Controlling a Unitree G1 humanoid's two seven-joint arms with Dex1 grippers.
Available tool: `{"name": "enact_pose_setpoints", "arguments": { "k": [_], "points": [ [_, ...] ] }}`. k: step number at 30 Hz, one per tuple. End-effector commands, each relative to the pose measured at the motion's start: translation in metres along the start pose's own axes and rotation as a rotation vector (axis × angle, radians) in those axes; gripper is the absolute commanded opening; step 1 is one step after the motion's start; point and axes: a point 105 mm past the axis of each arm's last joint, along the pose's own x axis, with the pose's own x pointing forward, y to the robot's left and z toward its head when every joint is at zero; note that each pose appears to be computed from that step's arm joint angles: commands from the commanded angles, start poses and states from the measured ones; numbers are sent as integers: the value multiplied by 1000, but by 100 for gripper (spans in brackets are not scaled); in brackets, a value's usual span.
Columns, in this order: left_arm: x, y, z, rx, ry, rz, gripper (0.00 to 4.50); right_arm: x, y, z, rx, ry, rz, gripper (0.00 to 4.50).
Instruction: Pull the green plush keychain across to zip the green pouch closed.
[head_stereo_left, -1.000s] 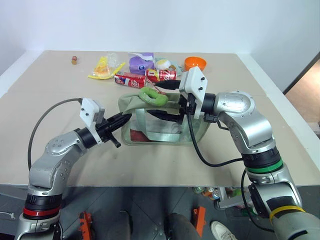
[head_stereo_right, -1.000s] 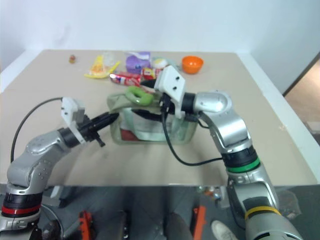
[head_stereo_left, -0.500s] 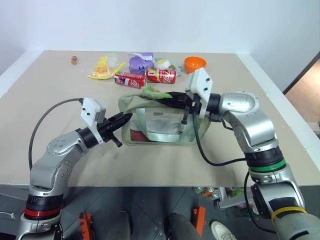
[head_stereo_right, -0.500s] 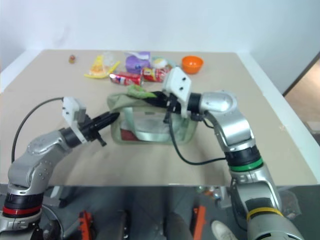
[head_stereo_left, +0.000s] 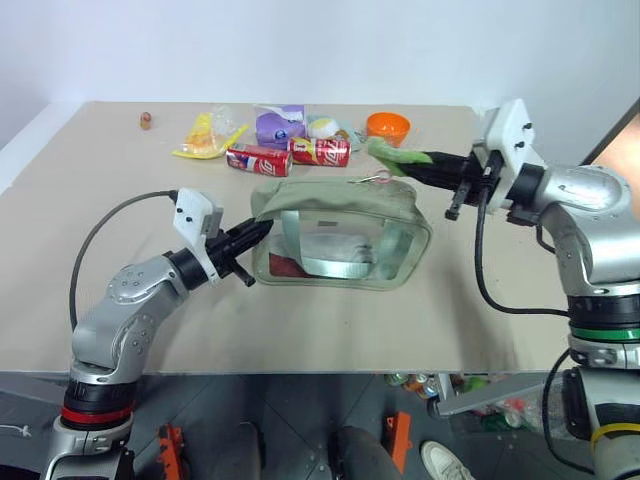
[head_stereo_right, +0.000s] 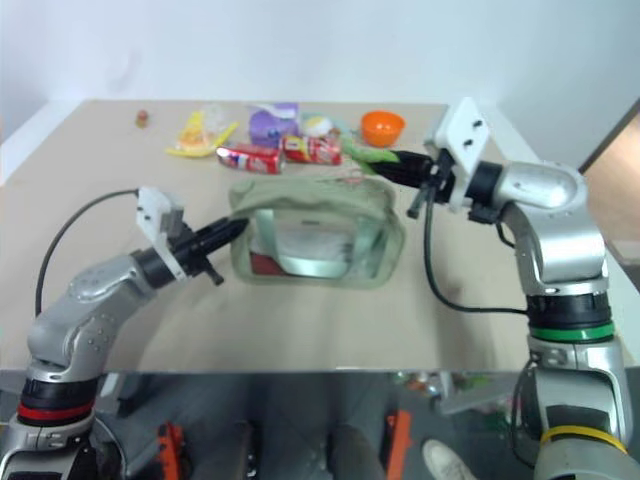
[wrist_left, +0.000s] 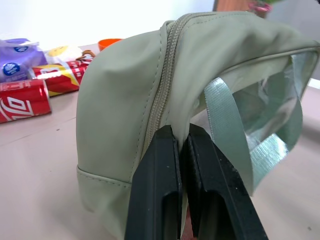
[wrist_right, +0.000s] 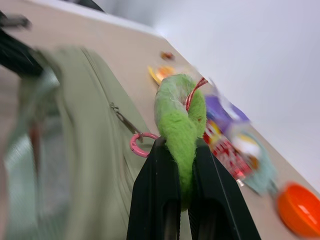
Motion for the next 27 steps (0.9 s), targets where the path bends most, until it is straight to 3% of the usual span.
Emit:
{"name": "enact_pose_setpoints", "arguments": {
  "k": [1,7,10,19,22,25,27],
  "points": [
    [-1,5,11,19,-34,23,0,-23,-21,3,-66,25,-102,4],
    [-2,5,19,60,-80,47,0,-58,-47,-34,-37,195,-328,4],
    [-4,3,19,63,-99,69,0,-63,-40,-56,3,269,-412,4],
    [-5,8,11,88,-100,165,0,-11,84,-128,215,365,-317,4],
    [-4,9,5,61,-85,166,0,-3,91,-144,227,378,-333,4],
    [-5,10,3,38,-84,160,0,-1,76,-134,247,306,-368,4],
    [-5,10,2,28,-82,155,82,-4,65,-127,258,272,-401,78]
  ]
}}
